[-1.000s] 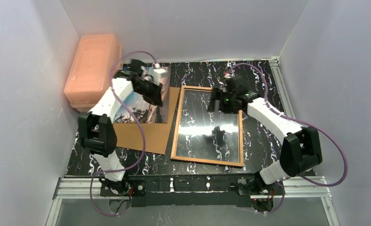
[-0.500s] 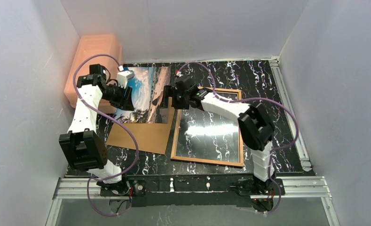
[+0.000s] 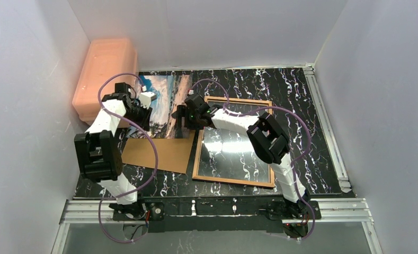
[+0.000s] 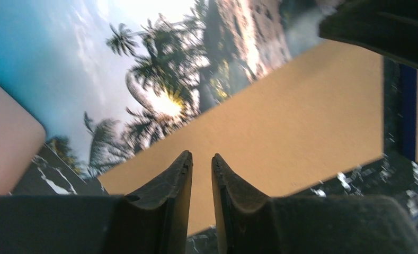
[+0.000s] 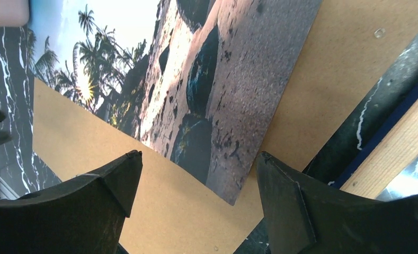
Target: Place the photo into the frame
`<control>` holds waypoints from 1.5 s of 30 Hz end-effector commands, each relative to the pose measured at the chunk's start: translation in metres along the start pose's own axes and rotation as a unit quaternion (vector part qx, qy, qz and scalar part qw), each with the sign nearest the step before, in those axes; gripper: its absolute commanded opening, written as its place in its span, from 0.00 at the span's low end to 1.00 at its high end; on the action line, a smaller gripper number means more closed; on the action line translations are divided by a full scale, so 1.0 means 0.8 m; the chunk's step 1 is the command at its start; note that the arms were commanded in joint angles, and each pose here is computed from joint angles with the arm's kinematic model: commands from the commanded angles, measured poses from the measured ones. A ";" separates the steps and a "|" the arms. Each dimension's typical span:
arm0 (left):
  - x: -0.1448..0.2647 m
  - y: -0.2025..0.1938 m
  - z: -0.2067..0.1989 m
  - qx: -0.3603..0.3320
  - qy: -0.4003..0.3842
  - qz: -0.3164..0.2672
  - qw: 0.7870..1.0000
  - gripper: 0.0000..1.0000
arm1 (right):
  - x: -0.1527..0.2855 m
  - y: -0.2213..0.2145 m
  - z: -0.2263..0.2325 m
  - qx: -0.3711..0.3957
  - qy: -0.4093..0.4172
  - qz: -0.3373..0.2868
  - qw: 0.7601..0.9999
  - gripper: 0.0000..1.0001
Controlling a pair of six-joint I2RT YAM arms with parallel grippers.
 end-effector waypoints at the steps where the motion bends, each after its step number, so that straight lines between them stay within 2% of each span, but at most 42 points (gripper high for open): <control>1: -0.027 0.022 0.019 -0.004 0.062 -0.005 0.998 0.18 | 0.013 0.028 0.007 -0.005 -0.004 -0.048 0.999 0.87; 5: -0.050 0.027 0.032 -0.013 0.115 0.019 0.993 0.14 | 0.011 0.023 0.001 -0.008 -0.012 -0.045 0.999 0.87; 10: -0.066 0.023 0.045 -0.005 0.135 0.040 0.990 0.09 | 0.002 0.016 -0.006 -0.022 -0.009 -0.036 0.999 0.87; 20: -0.092 0.011 0.029 -0.016 0.093 0.079 0.992 0.05 | -0.009 0.005 0.000 -0.086 0.056 -0.023 0.994 0.87; 34: -0.094 0.003 0.022 -0.022 0.069 0.083 0.994 0.04 | 0.025 0.036 0.022 -0.156 0.176 -0.082 0.968 0.83; 40: -0.089 0.004 0.019 -0.024 0.065 0.077 0.995 0.04 | 0.017 0.028 0.021 -0.168 0.187 -0.071 0.965 0.76; 45: -0.086 0.005 0.017 -0.027 0.064 0.073 0.995 0.03 | 0.019 0.023 0.020 -0.175 0.191 -0.075 0.963 0.64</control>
Point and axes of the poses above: each gripper's point midway between its finger pads, its own x axis back along the fingers, its own z axis along the line the jaws close on, y = z × x, the point moved 6 cm from there along x, back along the fingers, and after that the axes turned 9 degrees about x, right-handed, at the moved point
